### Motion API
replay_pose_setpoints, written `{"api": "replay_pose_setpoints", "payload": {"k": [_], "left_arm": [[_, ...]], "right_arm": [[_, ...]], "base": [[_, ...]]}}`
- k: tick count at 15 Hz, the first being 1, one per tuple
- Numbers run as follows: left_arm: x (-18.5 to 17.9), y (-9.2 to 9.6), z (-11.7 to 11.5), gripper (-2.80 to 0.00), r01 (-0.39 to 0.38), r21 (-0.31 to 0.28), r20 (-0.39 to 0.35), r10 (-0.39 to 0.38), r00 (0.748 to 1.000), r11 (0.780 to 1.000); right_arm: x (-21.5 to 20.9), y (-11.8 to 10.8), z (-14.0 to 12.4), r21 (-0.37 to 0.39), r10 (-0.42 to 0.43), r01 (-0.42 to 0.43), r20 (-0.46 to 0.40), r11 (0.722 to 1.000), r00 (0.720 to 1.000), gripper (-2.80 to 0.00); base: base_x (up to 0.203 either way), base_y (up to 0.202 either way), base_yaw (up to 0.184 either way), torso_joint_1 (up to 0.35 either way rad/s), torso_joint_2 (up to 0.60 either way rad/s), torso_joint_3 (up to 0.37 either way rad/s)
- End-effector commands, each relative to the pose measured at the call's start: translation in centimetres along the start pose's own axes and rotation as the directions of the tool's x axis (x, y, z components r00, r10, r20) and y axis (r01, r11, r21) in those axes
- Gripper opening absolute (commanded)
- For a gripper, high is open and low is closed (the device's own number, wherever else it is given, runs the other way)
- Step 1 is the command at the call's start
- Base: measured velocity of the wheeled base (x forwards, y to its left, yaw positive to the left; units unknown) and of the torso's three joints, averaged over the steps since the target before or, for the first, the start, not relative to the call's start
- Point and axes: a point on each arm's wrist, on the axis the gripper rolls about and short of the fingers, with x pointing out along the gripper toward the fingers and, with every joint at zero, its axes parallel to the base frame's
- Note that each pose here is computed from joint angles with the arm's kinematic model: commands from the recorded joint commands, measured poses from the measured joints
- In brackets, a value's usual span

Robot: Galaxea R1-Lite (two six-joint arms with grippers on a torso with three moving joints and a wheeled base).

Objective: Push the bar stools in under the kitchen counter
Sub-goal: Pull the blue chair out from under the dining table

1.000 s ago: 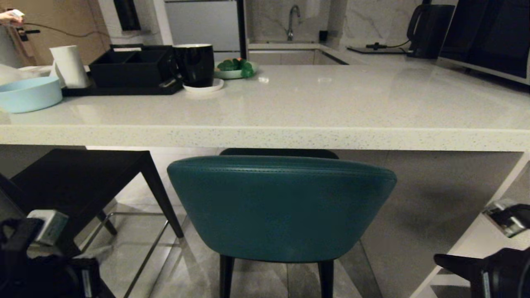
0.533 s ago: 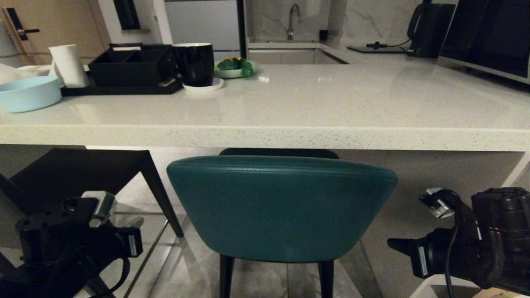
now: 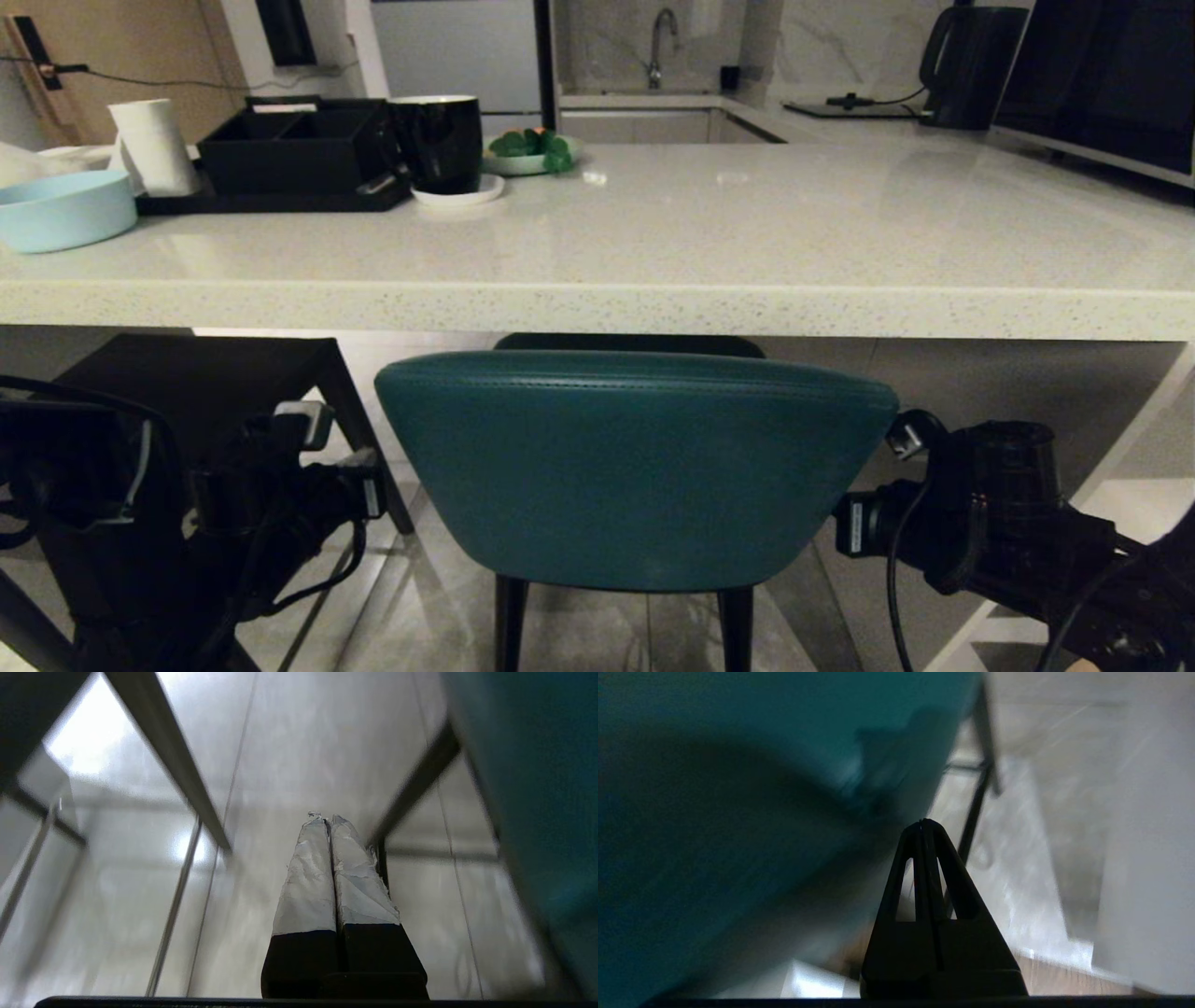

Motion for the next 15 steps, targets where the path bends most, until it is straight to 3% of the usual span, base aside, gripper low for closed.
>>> {"api": "replay_pose_setpoints", "payload": {"k": [1, 3, 6, 8, 15], "left_arm": [[1.7, -0.1, 0.7, -2.80, -0.007, -0.009, 0.056, 0.007, 0.998, 1.000], [2.7, -0.1, 1.9, -2.80, -0.049, -0.028, 0.118, 0.052, 0.992, 0.998], [4.9, -0.5, 4.9, -2.80, -0.091, -0.094, 0.244, 0.112, 0.963, 0.991], [4.9, -0.7, 5.7, -2.80, -0.095, -0.099, 0.231, 0.115, 0.966, 0.991], [4.6, -0.8, 4.6, -2.80, -0.097, -0.093, 0.194, 0.114, 0.974, 0.991]], "right_arm": [[3.2, -0.6, -1.1, 0.069, -0.066, 0.064, 0.022, 0.996, 0.998, -2.80], [4.3, -0.7, -0.3, 0.148, -0.073, 0.063, 0.066, 0.987, 0.995, -2.80], [5.7, -1.2, 1.0, 0.176, -0.109, 0.087, 0.125, 0.981, 0.986, -2.80], [5.8, -1.8, 1.8, 0.187, -0.130, 0.101, 0.153, 0.977, 0.980, -2.80], [4.9, -4.3, 1.7, 0.144, -0.207, 0.186, 0.146, 0.972, 0.967, -2.80]], "base": [[0.000, 0.000, 0.000, 0.000, 0.00, 0.000], [0.000, 0.000, 0.000, 0.000, 0.00, 0.000], [0.000, 0.000, 0.000, 0.000, 0.00, 0.000], [0.000, 0.000, 0.000, 0.000, 0.00, 0.000], [0.000, 0.000, 0.000, 0.000, 0.00, 0.000]]}}
